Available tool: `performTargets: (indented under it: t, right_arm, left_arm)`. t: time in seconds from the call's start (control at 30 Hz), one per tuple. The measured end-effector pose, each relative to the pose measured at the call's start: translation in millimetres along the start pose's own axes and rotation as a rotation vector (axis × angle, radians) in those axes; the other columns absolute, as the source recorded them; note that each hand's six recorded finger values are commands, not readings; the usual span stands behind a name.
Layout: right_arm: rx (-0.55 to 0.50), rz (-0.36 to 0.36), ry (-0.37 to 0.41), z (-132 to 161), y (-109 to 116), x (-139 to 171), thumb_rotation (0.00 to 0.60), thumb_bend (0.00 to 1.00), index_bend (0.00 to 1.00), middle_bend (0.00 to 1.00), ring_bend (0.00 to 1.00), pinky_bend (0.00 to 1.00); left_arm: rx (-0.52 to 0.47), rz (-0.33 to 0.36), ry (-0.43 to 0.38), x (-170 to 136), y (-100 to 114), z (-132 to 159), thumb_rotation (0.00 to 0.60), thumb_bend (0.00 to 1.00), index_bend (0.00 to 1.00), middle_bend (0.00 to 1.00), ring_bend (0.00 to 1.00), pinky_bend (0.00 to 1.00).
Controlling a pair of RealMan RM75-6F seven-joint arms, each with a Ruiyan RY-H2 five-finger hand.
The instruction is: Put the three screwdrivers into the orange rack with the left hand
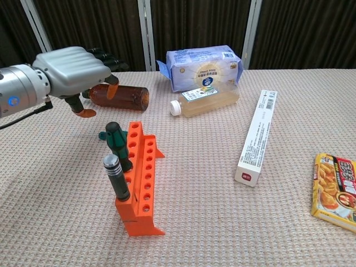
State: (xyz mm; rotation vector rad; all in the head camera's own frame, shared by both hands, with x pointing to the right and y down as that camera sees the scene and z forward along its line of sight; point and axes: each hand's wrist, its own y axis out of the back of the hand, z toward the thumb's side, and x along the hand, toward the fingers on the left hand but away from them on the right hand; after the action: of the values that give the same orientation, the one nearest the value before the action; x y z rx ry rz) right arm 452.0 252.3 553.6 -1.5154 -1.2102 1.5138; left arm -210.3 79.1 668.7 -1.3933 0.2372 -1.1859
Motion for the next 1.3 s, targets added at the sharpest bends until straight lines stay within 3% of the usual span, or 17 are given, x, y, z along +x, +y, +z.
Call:
performTargets:
  t: [0.2,0.37,0.87,1.3]
  right_arm:
    - [-0.001,-0.006,-0.009,-3,2,1,0.600,0.00,0.00,0.00,0.00,0.00]
    - [0.000,-0.007,-0.017,-6,2,3,0.600,0.00,0.00,0.00,0.00,0.00]
    - [-0.004,-0.011,-0.029,-10,4,5,0.600,0.00,0.00,0.00,0.00,0.00]
    - [-0.005,-0.010,-0.033,-11,3,6,0.600,0.00,0.00,0.00,0.00,0.00]
  left_arm:
    - [0.104,-0.018,-0.027,22,-12,22,0.600,0.25,0.37,0.00,0.00,0.00]
    - [0.132,-0.023,-0.039,33,-20,39,0.600,0.25,0.38,0.00,0.00,0.00]
    - [-0.002,-0.068,-0.025,44,-42,62,0.600,0.25,0.38,0.00,0.00,0.00]
    - [-0.021,-0.090,-0.009,41,-55,62,0.600,0.26,0.43,0.00,0.00,0.00]
